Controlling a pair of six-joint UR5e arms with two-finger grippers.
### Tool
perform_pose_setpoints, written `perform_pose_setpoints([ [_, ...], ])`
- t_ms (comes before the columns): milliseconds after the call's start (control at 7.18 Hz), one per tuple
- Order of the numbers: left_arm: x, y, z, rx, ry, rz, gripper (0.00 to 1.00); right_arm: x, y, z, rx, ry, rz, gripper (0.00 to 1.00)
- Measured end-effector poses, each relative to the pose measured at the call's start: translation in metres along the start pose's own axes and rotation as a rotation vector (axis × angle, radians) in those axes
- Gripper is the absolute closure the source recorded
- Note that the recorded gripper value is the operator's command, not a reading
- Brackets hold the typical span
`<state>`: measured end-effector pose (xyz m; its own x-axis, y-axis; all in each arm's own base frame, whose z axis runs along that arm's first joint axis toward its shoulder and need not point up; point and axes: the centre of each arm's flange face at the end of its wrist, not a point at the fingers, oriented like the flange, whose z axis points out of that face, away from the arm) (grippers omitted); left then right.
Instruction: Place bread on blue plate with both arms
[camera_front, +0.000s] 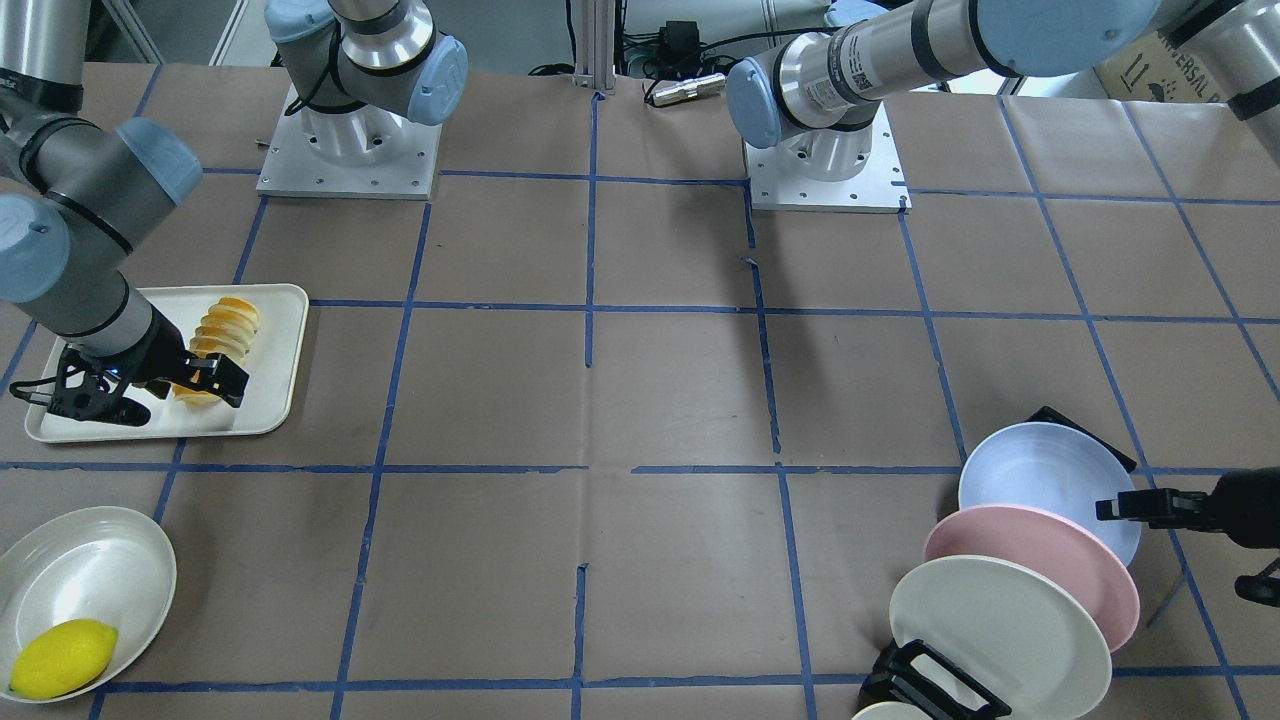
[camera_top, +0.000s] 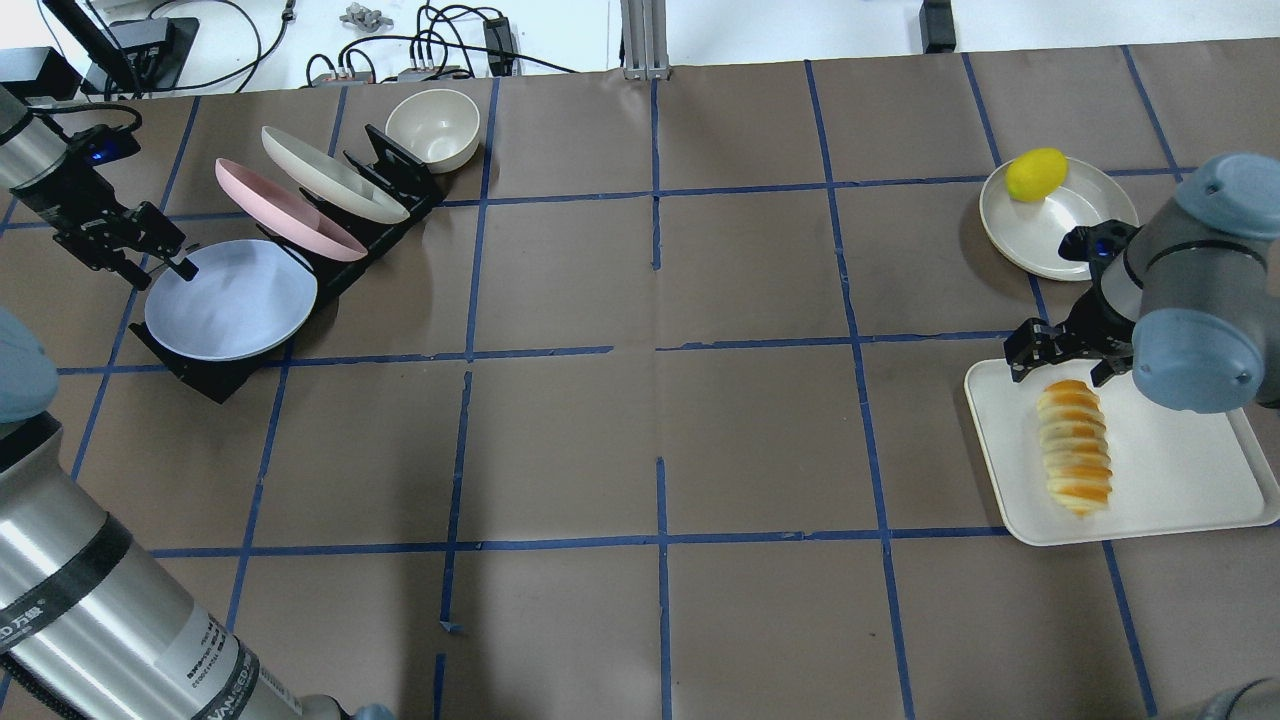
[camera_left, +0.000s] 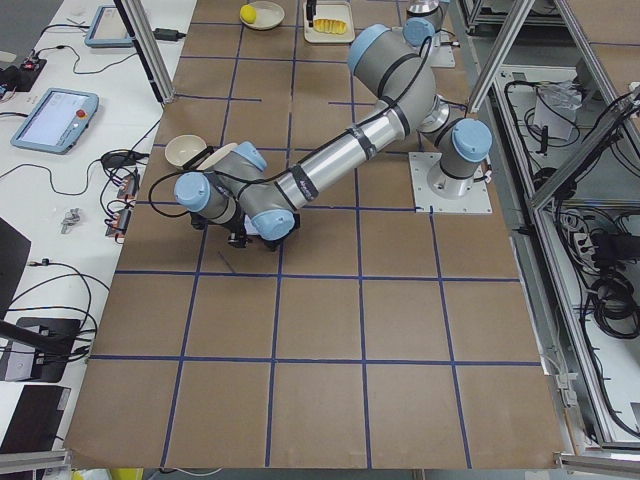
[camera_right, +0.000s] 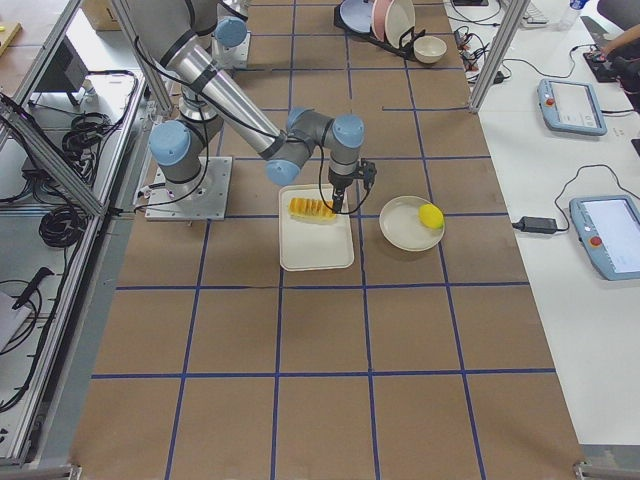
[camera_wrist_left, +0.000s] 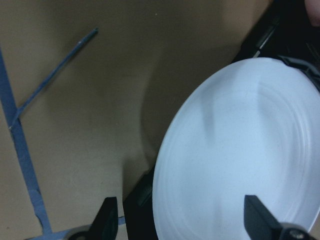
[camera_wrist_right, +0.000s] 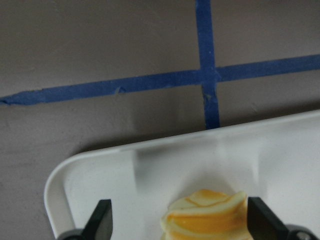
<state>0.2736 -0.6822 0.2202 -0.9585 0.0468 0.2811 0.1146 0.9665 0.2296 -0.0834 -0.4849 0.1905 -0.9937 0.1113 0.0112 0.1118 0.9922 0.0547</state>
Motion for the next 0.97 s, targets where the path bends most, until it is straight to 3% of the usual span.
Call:
perform_pose_setpoints([
  [139, -0.002, -0.004, 0.007, -0.009, 0.003, 0.005, 0.78, 0.001, 0.004, 0.007, -0.02, 0.016, 0.0, 0.05],
  [278, -0.001, -0.004, 0.006, -0.009, 0.0, 0.012, 0.83, 0.003, 0.008, 0.008, -0.044, 0.042, 0.0, 0.05],
  [975, 0.005, -0.005, -0.036, 0.032, -0.038, 0.028, 0.86, 0.003, 0.029, -0.007, -0.127, 0.082, -0.001, 0.05],
])
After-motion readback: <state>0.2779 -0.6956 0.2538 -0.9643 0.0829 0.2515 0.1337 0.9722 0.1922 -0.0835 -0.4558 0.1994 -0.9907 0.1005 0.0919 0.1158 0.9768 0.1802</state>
